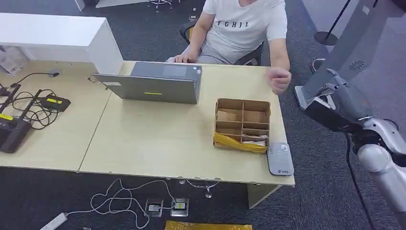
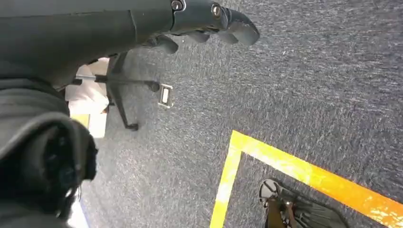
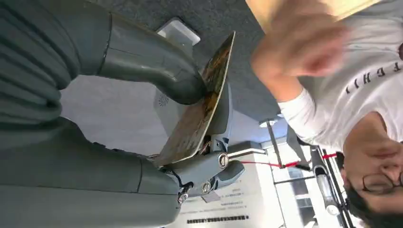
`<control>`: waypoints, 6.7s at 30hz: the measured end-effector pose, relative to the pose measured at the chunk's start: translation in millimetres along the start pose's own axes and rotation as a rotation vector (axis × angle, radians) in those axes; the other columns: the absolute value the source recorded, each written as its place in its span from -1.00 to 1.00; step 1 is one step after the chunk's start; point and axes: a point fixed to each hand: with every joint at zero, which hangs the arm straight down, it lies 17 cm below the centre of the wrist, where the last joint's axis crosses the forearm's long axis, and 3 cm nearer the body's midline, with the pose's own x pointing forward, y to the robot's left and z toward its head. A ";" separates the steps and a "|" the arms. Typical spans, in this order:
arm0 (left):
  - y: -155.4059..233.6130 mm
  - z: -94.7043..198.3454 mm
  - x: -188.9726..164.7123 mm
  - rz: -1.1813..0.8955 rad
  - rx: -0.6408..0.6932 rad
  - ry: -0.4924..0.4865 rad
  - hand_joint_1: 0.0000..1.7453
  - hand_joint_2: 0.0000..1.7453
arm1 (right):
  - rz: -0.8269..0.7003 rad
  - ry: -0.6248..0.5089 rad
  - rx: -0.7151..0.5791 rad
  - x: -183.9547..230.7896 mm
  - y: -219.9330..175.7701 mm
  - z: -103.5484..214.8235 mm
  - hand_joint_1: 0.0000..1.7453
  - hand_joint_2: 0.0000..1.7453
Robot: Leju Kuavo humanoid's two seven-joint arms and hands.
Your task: Pass the card to the sensor for recognition and then transmit it.
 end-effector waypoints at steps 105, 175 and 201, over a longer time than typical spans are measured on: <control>2.0 -0.2 -1.9 0.051 0.013 0.023 -1.00 -1.00 | -0.126 0.164 -0.146 -74.3 -56.2 40.5 1.00 1.00; -17.1 2.0 1.8 -0.056 -0.019 -0.012 -1.00 -1.00 | -0.302 -0.059 -0.133 68.9 15.8 -31.7 -1.00 -1.00; -14.7 1.5 -0.3 -0.017 0.000 0.005 -1.00 -1.00 | 0.009 0.089 -0.131 20.0 -5.1 57.5 -1.00 1.00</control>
